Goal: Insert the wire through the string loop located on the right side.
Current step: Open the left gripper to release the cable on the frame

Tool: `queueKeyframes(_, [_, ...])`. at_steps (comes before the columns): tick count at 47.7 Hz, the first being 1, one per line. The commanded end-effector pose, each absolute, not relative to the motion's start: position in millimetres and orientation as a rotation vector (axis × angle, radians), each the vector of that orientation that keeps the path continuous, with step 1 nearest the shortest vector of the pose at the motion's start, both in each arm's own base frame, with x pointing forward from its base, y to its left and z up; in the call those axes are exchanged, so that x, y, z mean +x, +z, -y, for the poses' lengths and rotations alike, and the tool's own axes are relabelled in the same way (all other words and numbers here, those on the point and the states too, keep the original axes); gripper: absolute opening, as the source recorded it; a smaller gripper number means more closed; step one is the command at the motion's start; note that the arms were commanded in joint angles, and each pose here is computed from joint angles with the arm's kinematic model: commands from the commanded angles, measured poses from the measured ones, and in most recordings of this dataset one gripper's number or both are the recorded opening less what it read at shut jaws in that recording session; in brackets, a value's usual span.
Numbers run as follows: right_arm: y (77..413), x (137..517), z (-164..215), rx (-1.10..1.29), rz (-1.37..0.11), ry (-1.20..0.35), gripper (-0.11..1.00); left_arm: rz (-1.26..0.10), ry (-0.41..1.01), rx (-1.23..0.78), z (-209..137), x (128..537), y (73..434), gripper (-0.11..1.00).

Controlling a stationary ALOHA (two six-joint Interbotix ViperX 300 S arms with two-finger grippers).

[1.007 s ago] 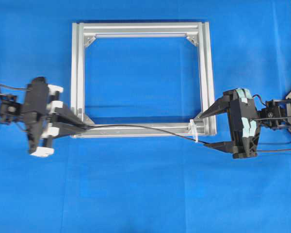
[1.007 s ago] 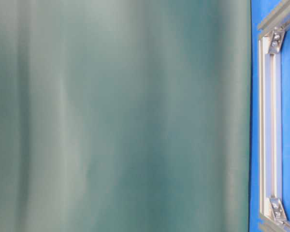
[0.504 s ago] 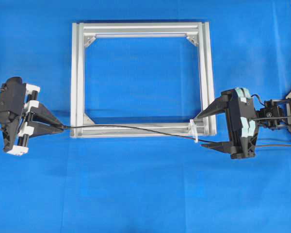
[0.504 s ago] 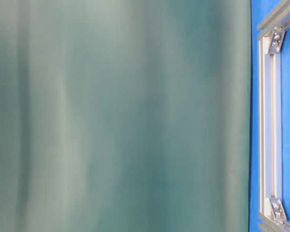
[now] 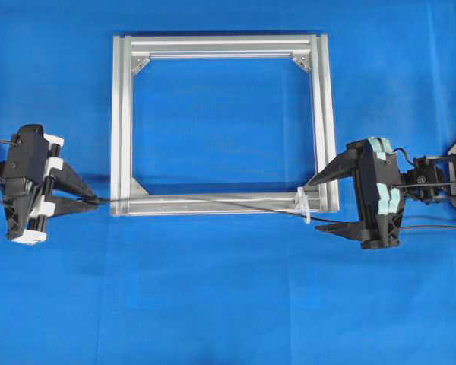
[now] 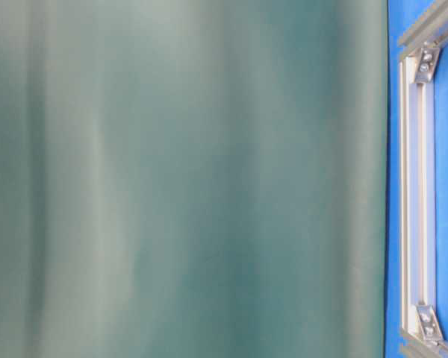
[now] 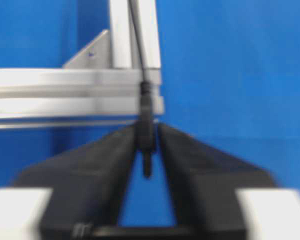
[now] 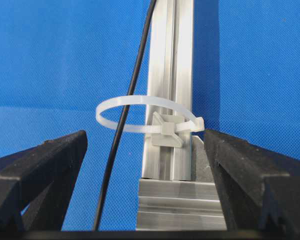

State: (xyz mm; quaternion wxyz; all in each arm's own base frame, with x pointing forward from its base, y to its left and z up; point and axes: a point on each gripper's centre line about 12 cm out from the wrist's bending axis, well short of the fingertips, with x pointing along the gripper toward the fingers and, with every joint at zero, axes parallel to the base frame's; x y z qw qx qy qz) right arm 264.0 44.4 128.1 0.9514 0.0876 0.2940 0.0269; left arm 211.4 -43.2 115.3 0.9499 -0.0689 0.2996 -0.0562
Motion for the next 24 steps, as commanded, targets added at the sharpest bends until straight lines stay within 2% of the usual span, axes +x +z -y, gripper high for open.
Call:
queueKeyframes(1, [138, 269, -45, 0.185, -0.561, 0.057, 0.84, -0.590, -0.123, -0.141, 45, 216, 120, 0.35])
queueKeyframes(6, [138, 269, -45, 0.185, -0.564, 0.057, 0.84, -0.610, -0.122, -0.137, 45, 214, 118, 0.69])
queueKeyframes(9, [138, 270, -45, 0.185, -0.566, 0.057, 0.84, -0.616, -0.121, -0.138, 45, 214, 118, 0.81])
queueKeyframes(16, [141, 271, -46, 0.187, -0.565, 0.060, 0.84, -0.616, -0.122, -0.139, 45, 213, 120, 0.75])
queueKeyframes(24, [154, 272, -47, 0.192, -0.557, 0.070, 0.84, -0.574, -0.130, -0.143, 46, 216, 132, 0.75])
